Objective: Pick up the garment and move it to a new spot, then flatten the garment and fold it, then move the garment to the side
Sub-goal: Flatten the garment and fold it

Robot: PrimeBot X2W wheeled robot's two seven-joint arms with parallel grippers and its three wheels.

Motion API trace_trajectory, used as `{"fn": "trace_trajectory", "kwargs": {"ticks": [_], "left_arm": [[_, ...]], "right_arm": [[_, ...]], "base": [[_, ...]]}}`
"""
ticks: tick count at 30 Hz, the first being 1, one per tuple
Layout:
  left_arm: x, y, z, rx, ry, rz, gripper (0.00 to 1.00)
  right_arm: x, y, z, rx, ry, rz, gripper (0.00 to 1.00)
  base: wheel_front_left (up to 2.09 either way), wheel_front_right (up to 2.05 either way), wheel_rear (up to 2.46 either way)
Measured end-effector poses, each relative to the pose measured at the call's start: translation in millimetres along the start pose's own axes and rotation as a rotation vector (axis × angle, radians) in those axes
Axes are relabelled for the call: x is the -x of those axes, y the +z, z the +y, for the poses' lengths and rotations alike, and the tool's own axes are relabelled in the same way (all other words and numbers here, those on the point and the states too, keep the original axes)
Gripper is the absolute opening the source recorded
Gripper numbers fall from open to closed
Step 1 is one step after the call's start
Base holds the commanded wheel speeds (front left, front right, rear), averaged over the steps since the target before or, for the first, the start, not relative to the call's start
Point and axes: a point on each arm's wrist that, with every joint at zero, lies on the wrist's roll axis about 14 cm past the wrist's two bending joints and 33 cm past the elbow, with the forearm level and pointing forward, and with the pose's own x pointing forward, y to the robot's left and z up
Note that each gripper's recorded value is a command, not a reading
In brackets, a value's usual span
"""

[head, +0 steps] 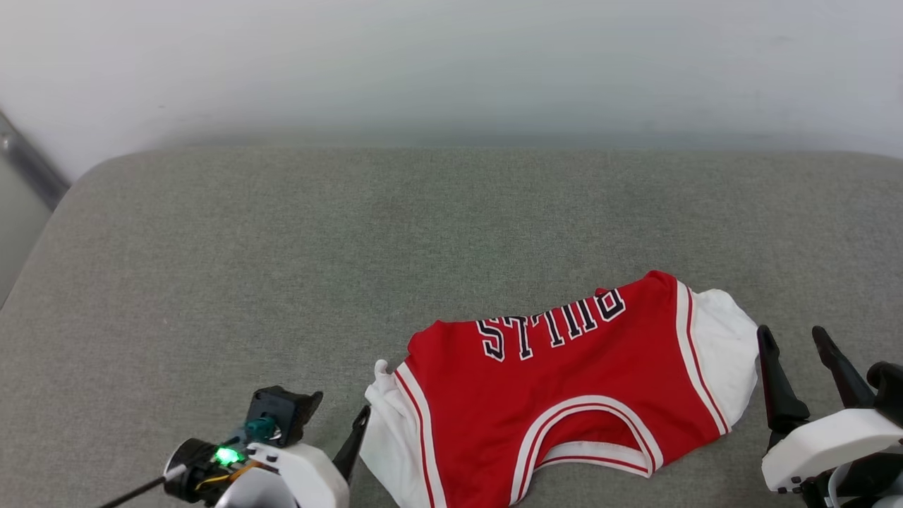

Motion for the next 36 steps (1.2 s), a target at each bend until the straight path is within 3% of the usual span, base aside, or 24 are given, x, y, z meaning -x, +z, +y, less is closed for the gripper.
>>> {"fn": "trace_trajectory", "kwargs": {"ticks": [5, 12, 27, 28, 29, 30, 36], "left_arm": [[9.5, -19.1, 16.8, -0.018, 0.029, 0.137, 1.0], [-5.2, -34.8, 11.7, -0.07, -0.025, 0.315, 1.0], [-26.2, -74.8, 2.6, -0.099, -0.071, 0.471, 1.0], [-26.9, -77.3, 2.4, -0.091, -0.07, 0.48, 0.67], [-27.3, -79.8, 1.5, -0.085, -0.072, 0.488, 0.04], [-28.7, -81.2, 0.9, -0.08, -0.076, 0.49, 0.0], [-33.2, -70.9, 11.2, -0.052, -0.014, 0.411, 0.0]], "right_arm": [[-3.3, -5.4, 1.5, -0.003, 0.006, 0.019, 1.0], [-15.7, -28.8, 1.5, 0.01, 0.017, 0.092, 1.0], [-22.2, -45.0, -12.8, 0.01, -0.026, 0.119, 1.0], [-22.2, -45.8, -13.3, 0.009, -0.028, 0.121, 1.0], [-22.4, -46.4, -13.9, 0.009, -0.029, 0.122, 1.0], [-23.4, -46.7, -14.9, 0.01, -0.031, 0.123, 1.0], [-24.2, -46.7, -16.4, 0.02, -0.031, 0.129, 1.0]], "base": [[0.0, 0.0, 0.0], [0.0, 0.0, 0.0], [0.0, 0.0, 0.0], [0.0, 0.0, 0.0], [0.0, 0.0, 0.0], [0.0, 0.0, 0.0], [0.0, 0.0, 0.0]]}}
